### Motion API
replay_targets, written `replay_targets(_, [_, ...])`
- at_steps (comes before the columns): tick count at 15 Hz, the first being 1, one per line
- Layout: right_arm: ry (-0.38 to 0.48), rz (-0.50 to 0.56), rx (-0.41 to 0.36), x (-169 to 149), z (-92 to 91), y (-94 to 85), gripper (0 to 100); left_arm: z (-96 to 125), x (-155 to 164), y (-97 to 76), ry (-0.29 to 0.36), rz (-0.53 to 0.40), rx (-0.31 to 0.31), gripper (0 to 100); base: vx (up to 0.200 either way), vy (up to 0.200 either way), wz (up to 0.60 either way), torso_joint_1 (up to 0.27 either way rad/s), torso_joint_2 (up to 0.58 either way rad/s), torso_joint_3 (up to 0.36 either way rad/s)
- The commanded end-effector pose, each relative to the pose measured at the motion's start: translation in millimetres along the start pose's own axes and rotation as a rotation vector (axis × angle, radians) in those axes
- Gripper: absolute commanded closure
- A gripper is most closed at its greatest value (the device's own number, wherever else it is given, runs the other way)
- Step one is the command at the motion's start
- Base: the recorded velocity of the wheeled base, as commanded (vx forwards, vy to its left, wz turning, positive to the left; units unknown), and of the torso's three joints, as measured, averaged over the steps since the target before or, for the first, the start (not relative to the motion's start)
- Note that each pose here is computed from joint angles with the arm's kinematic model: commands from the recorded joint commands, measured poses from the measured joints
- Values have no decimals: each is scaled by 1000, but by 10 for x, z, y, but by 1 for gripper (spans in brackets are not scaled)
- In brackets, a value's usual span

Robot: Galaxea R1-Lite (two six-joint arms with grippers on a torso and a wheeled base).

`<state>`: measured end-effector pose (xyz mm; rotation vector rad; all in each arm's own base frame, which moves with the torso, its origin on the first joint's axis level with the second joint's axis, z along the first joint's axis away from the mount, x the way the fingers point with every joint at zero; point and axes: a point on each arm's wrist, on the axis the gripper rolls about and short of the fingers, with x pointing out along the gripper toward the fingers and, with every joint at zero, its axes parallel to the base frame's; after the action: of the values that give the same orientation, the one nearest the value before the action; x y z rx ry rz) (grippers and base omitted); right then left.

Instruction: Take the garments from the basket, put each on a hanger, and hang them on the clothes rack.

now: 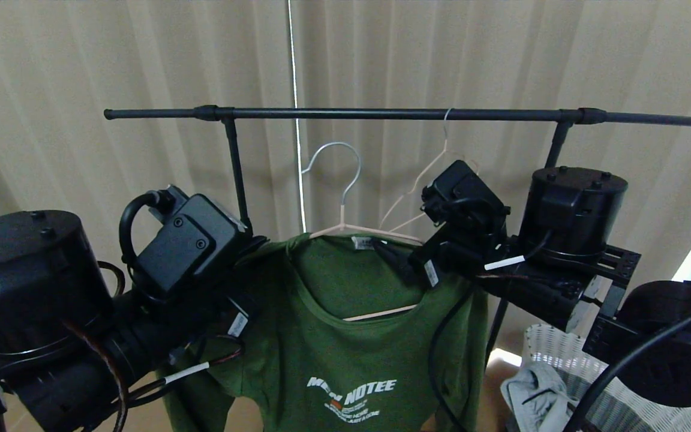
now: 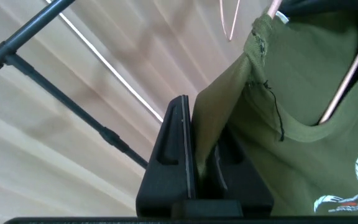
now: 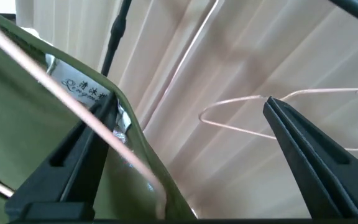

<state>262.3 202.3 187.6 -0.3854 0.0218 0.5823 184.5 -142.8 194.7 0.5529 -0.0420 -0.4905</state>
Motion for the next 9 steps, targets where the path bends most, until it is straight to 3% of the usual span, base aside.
replay_targets(1, [2, 0, 0, -19, -5, -3, 0, 5, -9, 14, -2, 7, -3, 100, 0, 0, 0, 0, 0, 0])
replay_targets(2, [8, 2, -1, -29, -23, 3, 100, 5, -4, 16, -2, 8, -8, 100, 0, 0, 0, 0, 0, 0])
replay_targets(9, [11, 6, -1, -38, -32, 16, 100, -6, 7, 16, 3, 7, -7, 100, 0, 0, 0, 0, 0, 0])
